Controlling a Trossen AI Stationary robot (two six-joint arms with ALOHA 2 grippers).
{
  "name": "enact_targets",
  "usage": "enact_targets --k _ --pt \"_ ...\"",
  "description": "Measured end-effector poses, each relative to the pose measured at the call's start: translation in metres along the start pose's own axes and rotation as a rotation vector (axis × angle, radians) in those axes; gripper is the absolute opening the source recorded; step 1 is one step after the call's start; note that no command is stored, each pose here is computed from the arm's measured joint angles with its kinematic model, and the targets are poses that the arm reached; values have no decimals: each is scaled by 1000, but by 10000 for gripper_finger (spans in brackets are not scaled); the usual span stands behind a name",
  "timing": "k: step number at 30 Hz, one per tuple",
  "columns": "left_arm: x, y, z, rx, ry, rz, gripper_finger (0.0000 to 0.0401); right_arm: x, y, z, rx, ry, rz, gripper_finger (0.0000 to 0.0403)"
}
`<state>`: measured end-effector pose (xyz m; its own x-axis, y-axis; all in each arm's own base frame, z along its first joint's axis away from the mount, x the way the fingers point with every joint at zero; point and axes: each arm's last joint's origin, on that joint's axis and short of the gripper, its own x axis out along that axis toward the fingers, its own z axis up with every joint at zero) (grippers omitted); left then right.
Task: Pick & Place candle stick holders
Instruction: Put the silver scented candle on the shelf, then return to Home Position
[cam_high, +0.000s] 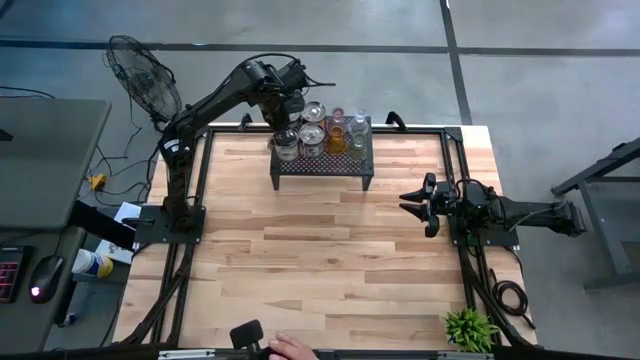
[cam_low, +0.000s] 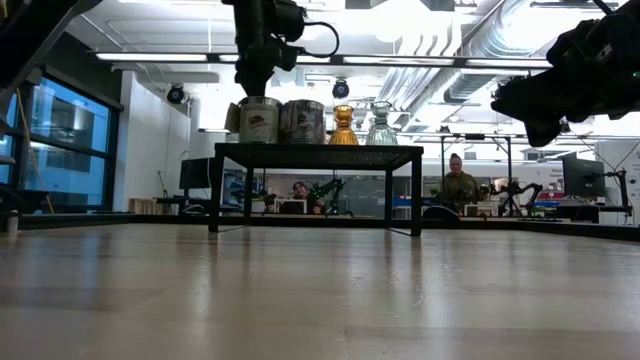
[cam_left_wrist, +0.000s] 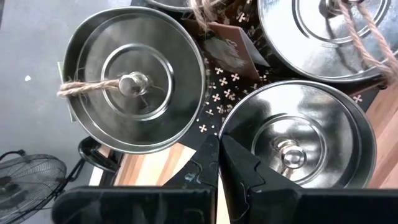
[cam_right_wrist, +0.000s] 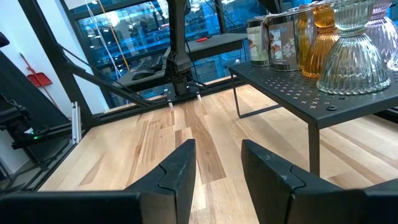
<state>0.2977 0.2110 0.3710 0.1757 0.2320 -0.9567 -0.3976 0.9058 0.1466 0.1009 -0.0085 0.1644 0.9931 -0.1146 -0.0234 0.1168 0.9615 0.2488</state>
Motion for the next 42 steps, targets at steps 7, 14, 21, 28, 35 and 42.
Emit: enact_targets --k 7,14,21,28,35,42 --pt "0 0 0 -8 0 6 0 0 0 0 0 0 -1 122" --pt "0 0 0 -20 -2 7 5 0 0 0 0 -1 -2 122" --pt "0 1 0 -22 3 30 20 0 0 0 0 -1 -2 122" --pt "-3 1 0 -22 2 42 54 0 0 0 0 -1 -2 122" --pt "-15 -1 -4 -18 -26 50 82 0 0 0 0 -1 -3 122" --pt "-36 -8 -12 -1 -87 56 83 0 0 0 0 -1 -3 122"
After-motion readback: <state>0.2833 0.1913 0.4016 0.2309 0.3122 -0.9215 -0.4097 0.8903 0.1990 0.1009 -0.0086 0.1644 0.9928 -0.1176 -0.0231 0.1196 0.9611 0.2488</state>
